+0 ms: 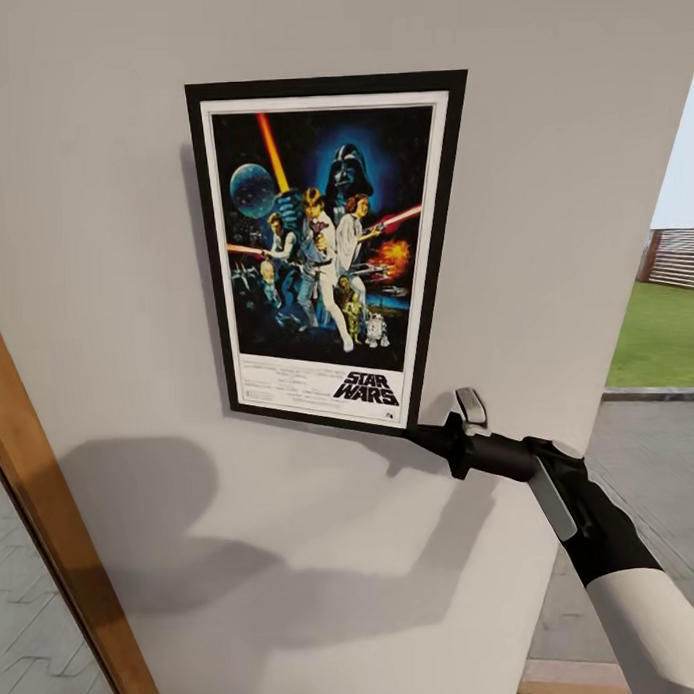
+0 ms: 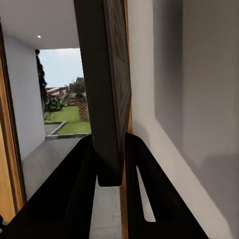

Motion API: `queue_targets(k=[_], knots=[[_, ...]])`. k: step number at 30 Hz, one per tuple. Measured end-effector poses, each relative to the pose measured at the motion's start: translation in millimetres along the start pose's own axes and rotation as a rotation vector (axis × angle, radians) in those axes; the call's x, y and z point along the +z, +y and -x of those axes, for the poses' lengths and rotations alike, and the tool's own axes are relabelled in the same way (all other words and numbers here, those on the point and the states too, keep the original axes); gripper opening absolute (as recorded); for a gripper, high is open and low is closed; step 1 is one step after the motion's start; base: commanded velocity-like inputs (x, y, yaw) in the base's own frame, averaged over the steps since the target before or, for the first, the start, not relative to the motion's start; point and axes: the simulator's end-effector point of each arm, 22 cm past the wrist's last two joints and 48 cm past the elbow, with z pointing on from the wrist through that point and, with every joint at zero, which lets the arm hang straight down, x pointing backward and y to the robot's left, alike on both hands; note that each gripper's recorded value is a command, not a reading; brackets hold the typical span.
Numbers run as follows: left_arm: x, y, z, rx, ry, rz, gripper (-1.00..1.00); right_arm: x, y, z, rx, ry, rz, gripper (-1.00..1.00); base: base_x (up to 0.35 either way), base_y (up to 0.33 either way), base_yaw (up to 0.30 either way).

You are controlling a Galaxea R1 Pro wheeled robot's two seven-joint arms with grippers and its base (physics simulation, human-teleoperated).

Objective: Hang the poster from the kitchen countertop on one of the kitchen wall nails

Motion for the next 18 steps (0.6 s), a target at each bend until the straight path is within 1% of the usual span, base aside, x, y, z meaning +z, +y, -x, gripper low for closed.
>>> queue_targets(k=[18], knots=[[0.1,-0.2,-0.2,0.0,0.0,0.0,1.0,-2.7,1.4,-6.7,0.011,0.003,-0.004,-1.0,0.0,0.0,0.0]])
